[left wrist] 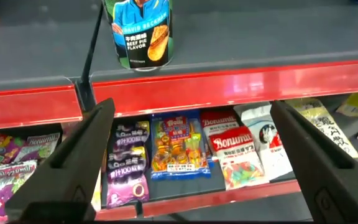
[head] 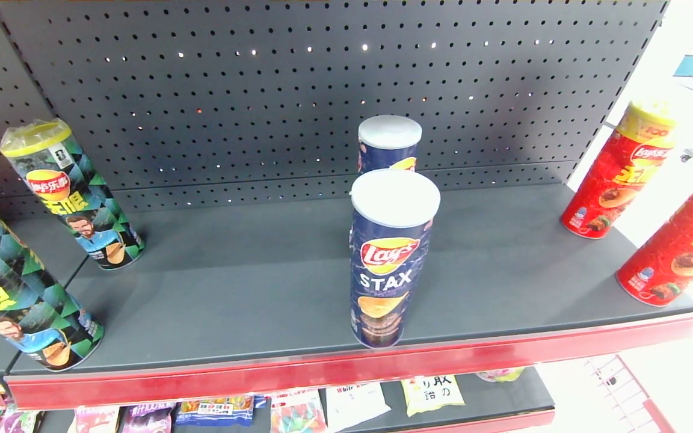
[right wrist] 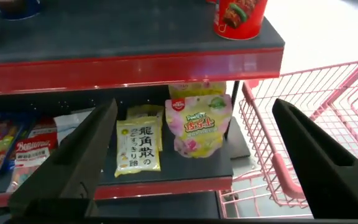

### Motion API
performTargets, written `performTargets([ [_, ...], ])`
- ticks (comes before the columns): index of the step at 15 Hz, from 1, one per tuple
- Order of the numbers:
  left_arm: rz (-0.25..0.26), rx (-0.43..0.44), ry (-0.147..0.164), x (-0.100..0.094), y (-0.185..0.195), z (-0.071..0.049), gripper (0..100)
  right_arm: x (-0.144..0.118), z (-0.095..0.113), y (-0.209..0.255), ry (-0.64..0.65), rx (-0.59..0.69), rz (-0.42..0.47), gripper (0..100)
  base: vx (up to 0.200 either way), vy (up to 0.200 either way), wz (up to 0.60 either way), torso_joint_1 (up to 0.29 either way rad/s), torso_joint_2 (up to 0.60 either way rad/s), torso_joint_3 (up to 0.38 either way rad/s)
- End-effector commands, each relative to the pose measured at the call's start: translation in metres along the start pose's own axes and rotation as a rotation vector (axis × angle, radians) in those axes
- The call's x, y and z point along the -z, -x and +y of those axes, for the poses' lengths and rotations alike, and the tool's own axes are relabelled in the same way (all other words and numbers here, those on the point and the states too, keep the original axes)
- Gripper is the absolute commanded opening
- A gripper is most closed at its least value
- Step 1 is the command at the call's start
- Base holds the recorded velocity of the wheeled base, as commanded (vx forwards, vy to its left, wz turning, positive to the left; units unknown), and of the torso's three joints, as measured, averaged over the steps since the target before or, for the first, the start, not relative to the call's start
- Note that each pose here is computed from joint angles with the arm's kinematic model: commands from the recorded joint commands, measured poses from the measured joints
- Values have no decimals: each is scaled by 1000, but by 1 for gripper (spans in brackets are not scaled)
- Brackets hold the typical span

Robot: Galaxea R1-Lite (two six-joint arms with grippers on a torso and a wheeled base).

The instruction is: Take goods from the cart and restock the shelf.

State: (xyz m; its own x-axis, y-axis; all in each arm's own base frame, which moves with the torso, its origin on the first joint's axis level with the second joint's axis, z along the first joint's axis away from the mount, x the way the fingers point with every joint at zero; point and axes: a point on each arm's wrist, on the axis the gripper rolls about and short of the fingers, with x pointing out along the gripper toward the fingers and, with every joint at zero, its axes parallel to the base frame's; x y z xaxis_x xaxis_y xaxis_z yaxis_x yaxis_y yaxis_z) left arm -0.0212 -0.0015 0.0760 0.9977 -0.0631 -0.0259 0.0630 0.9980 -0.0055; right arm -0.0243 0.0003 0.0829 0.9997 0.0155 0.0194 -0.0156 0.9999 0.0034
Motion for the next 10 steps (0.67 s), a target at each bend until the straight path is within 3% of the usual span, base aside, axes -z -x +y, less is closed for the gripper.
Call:
performTargets([
  [1, -21, 0, -1, 1, 2, 0, 100, 1, -1, 0, -1, 65, -10, 100, 0, 0, 0, 0, 0, 0],
  [3, -21, 0, -1, 1, 2, 0, 100, 1, -6, 1, -14, 258, -20, 100, 0, 0, 0, 0, 0, 0],
  [4, -21, 0, -1, 1, 2, 0, 100, 1, -5, 0, -18, 233, -19, 100, 0, 0, 0, 0, 0, 0],
  [7, -21, 0, -1, 1, 2, 0, 100, 8, 0, -2, 19, -1, 25, 100, 0, 0, 0, 0, 0, 0],
  [10, -21, 0, -1, 1, 2, 0, 100, 8, 0, -1, -9, 2, 22, 100, 0, 0, 0, 0, 0, 0],
])
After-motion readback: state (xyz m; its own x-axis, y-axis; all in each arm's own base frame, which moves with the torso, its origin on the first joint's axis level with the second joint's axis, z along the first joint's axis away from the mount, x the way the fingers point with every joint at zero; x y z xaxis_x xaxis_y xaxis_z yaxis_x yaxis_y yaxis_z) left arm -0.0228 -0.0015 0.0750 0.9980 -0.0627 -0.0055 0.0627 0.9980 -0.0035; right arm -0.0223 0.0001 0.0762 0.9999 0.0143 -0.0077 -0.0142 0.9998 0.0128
